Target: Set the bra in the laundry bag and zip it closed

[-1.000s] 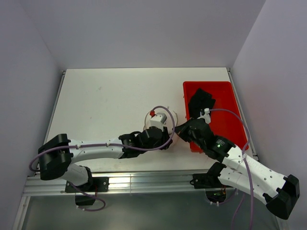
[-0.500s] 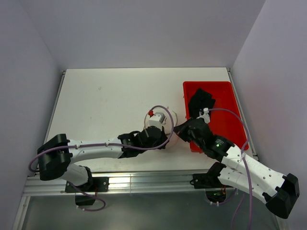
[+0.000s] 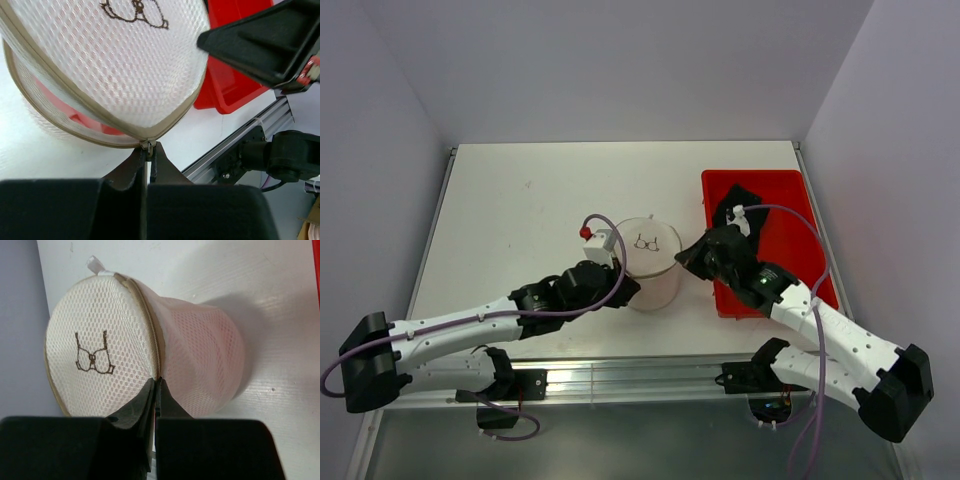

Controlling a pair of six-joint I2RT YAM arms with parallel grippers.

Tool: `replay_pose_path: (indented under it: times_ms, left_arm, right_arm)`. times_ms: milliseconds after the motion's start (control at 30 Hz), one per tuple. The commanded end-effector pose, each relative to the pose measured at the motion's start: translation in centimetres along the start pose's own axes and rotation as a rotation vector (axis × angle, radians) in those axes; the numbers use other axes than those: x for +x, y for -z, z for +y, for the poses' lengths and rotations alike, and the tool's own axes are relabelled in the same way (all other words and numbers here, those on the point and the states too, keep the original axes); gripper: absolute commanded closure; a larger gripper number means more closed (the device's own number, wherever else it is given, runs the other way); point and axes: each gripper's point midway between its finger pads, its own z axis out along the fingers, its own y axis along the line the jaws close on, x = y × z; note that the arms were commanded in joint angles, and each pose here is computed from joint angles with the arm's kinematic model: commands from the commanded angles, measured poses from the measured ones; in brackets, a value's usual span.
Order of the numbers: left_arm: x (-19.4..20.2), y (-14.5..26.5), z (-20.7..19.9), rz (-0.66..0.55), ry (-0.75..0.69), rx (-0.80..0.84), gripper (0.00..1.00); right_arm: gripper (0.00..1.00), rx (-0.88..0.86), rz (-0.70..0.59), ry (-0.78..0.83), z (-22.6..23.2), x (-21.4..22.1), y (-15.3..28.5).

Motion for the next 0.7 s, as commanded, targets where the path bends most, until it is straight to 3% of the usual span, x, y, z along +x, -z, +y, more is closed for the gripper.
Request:
replay_pose_path:
  times_ms: [0, 233, 300, 333, 433, 533, 667]
  left_arm:
    - [0.0, 1.0, 1.3, 0.009, 0.01, -0.011, 1.0]
    - [-0.2, 1.2, 0.9, 0.01, 0.01, 0.038, 1.0]
    - [0.3, 1.0, -0.4, 0.031, 0.004, 0.099, 1.0]
    - [0.3, 0.9, -1.2, 0.028, -0.003, 0.131, 1.0]
    - [0.8, 0.2, -2.7, 0.043, -0.011, 0.2, 1.0]
    - [1.4, -0.3, -4.1, 0.06, -0.011, 0.279, 1.0]
    - [1.7, -1.3, -5.2, 0.061, -0.005, 0.32, 1.0]
  right_arm:
    - [1.0, -0.024, -0.066, 0.055, 2.0, -2.9, 0.0]
    - [0.99, -0.07, -0.009, 0.134, 5.4, -3.6, -1.4]
    - [0.84, -0.083, 0.006, 0.149, 6.4, -3.6, -1.1]
    - [0.64, -0.079, 0.011, 0.153, 6.5, -3.4, -1.0]
    - [0.41, -0.09, 0.026, 0.147, 6.5, -2.9, -0.1]
    - [0.33, -0.103, 0.035, 0.124, 5.8, -2.5, 1.2]
    - [0.33, -0.137, 0.092, 0.08, 4.9, -0.8, 2.9]
